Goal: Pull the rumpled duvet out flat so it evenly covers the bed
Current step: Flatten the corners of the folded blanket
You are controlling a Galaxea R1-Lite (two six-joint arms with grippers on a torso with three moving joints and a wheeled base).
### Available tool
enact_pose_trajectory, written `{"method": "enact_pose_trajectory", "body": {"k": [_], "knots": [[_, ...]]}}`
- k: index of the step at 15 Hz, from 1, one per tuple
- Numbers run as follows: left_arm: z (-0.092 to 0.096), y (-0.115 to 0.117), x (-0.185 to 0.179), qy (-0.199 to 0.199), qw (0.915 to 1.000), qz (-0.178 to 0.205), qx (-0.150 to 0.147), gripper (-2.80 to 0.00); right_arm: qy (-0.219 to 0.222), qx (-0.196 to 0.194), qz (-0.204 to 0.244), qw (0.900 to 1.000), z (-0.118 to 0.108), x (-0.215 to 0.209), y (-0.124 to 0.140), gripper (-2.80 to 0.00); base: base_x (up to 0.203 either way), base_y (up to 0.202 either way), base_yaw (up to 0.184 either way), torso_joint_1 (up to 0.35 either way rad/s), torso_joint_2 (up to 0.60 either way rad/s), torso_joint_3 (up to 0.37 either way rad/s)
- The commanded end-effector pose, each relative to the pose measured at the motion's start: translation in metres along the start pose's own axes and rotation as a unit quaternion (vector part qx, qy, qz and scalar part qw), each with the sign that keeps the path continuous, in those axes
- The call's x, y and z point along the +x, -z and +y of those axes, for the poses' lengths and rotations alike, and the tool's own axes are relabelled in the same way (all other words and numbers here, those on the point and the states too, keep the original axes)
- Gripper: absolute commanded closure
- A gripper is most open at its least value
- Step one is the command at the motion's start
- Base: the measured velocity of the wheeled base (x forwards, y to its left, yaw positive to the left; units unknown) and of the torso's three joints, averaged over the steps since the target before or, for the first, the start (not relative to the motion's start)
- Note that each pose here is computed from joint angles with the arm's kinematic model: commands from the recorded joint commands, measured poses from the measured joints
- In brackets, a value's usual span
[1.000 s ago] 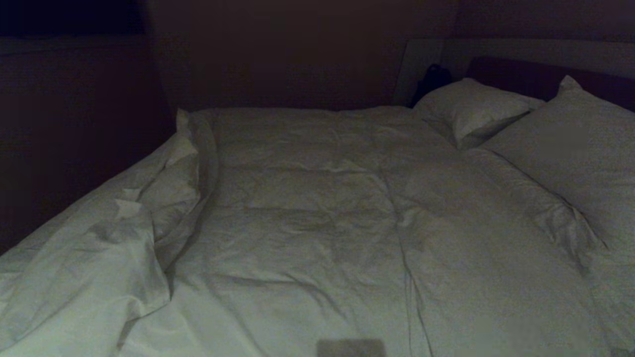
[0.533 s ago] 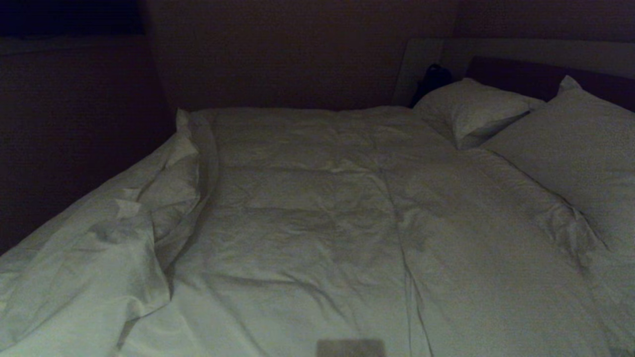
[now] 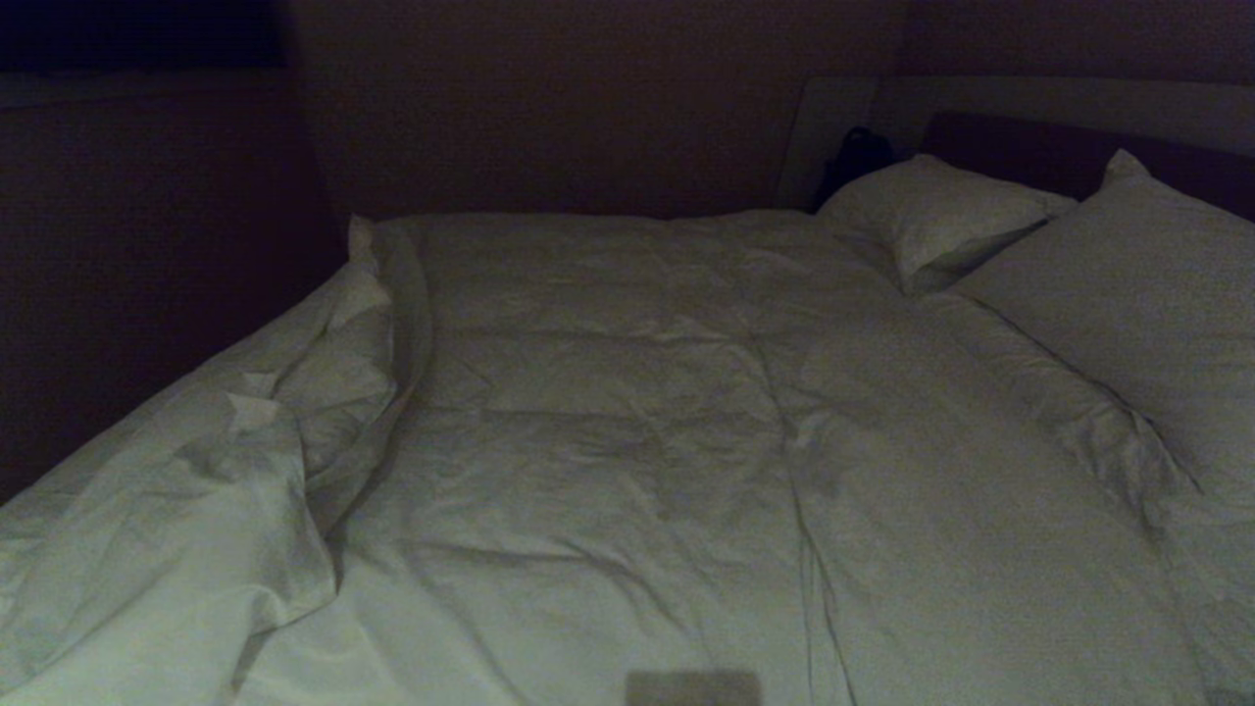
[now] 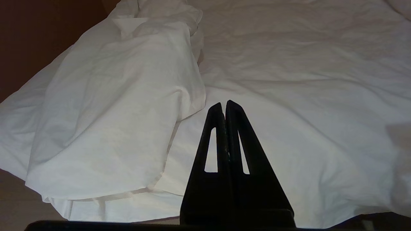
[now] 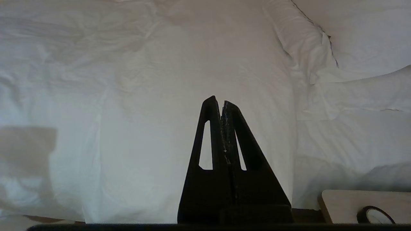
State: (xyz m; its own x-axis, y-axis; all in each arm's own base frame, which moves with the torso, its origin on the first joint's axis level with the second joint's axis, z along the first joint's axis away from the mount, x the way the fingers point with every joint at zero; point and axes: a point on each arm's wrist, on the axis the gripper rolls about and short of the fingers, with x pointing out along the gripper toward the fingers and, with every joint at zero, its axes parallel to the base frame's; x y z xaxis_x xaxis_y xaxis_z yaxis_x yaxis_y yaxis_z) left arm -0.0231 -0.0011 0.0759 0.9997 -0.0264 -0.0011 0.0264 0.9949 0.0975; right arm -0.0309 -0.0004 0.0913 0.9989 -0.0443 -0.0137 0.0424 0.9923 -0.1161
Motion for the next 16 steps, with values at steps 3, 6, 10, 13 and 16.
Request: {"method": "enact_pose_trajectory", "body": {"k": [3, 6, 10, 13, 16], "knots": [[0.0, 0.0, 0.0, 0.0, 1.0, 0.0, 0.0, 0.0, 0.0, 0.0, 0.0, 1.0, 0.0, 0.0, 0.0002, 0.0, 0.0, 0.0, 0.0, 0.0, 0.0, 0.0], [0.0, 0.0, 0.0, 0.0, 1.0, 0.0, 0.0, 0.0, 0.001, 0.0, 0.0, 1.0, 0.0, 0.0, 0.0003, 0.0, 0.0, 0.0, 0.0, 0.0, 0.0, 0.0], [0.0, 0.0, 0.0, 0.0, 1.0, 0.0, 0.0, 0.0, 0.0, 0.0, 0.0, 1.0, 0.0, 0.0, 0.0002, 0.0, 0.0, 0.0, 0.0, 0.0, 0.0, 0.0], [0.0, 0.0, 0.0, 0.0, 1.0, 0.0, 0.0, 0.0, 0.0, 0.0, 0.0, 1.0, 0.0, 0.0, 0.0002, 0.0, 0.0, 0.0, 0.0, 0.0, 0.0, 0.0], [0.0, 0.0, 0.0, 0.0, 1.0, 0.0, 0.0, 0.0, 0.0, 0.0, 0.0, 1.0, 0.0, 0.0, 0.0002, 0.0, 0.0, 0.0, 0.0, 0.0, 0.0, 0.0]]}}
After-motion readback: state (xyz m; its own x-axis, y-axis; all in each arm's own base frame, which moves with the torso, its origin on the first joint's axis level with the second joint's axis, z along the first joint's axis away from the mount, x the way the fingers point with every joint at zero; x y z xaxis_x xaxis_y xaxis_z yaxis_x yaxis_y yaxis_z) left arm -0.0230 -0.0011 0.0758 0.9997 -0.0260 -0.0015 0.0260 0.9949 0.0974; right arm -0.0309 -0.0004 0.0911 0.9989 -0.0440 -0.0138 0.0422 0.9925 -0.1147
